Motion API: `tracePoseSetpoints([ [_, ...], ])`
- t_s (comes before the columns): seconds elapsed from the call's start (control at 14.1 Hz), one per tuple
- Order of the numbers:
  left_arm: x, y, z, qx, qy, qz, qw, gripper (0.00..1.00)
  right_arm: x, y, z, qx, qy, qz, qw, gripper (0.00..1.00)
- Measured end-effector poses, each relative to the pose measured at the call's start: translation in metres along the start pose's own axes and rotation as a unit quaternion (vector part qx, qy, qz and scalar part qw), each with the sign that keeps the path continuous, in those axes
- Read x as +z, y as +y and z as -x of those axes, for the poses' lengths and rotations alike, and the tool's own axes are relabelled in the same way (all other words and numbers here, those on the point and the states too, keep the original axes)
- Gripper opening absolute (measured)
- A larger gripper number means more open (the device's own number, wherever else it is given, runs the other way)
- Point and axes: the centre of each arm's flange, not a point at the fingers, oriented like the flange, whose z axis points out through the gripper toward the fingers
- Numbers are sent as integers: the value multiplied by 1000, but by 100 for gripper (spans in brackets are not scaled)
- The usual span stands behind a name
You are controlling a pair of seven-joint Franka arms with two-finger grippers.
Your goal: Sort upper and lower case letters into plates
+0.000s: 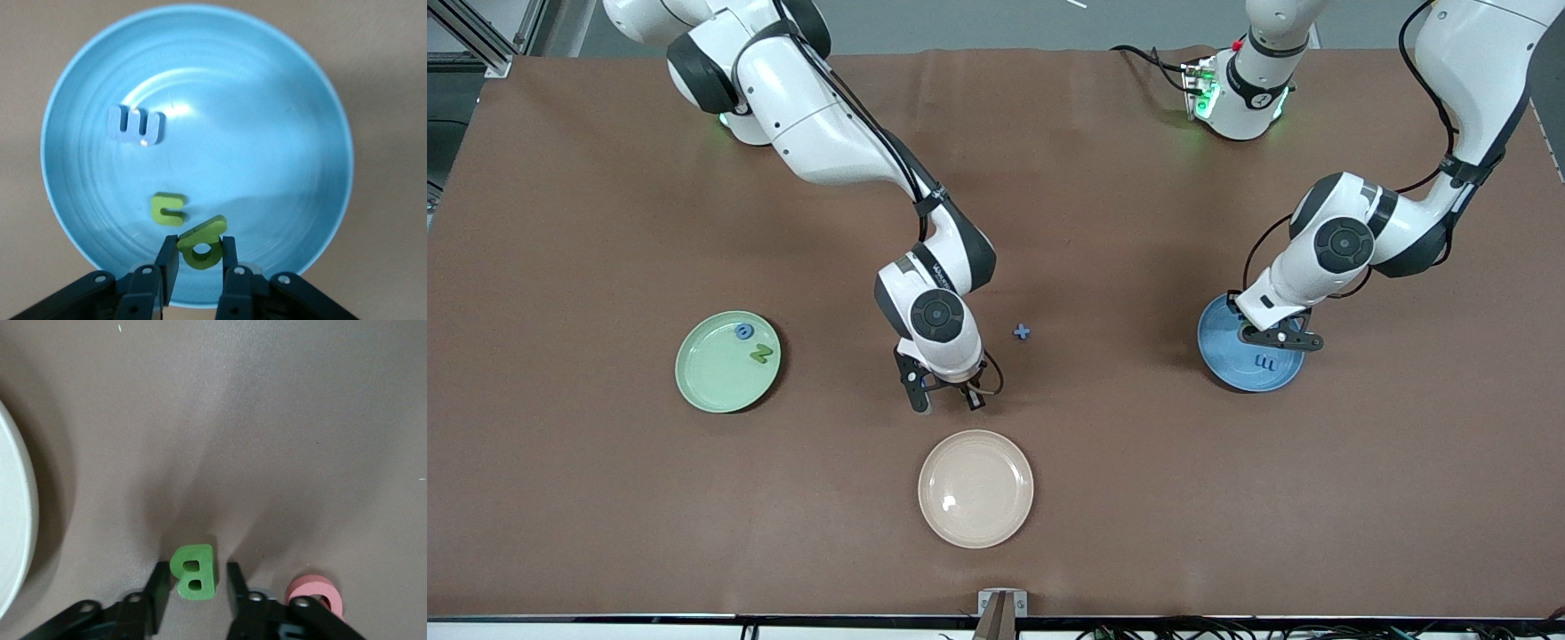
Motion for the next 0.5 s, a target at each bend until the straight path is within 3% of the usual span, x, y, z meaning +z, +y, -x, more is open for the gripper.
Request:
tracePoseSetpoints([
  [0.07, 2, 0, 2, 1, -1, 1, 1000, 30, -1, 0, -1, 1, 2, 4, 1000, 26],
  [0.28, 6, 3, 4, 3, -3, 4, 1000, 30, -8, -1, -18, -13, 10, 30, 999, 27],
  [0.5, 11, 5, 4, 9, -1, 8, 1000, 30, -59, -10, -70, -66, 8, 65, 996, 27],
])
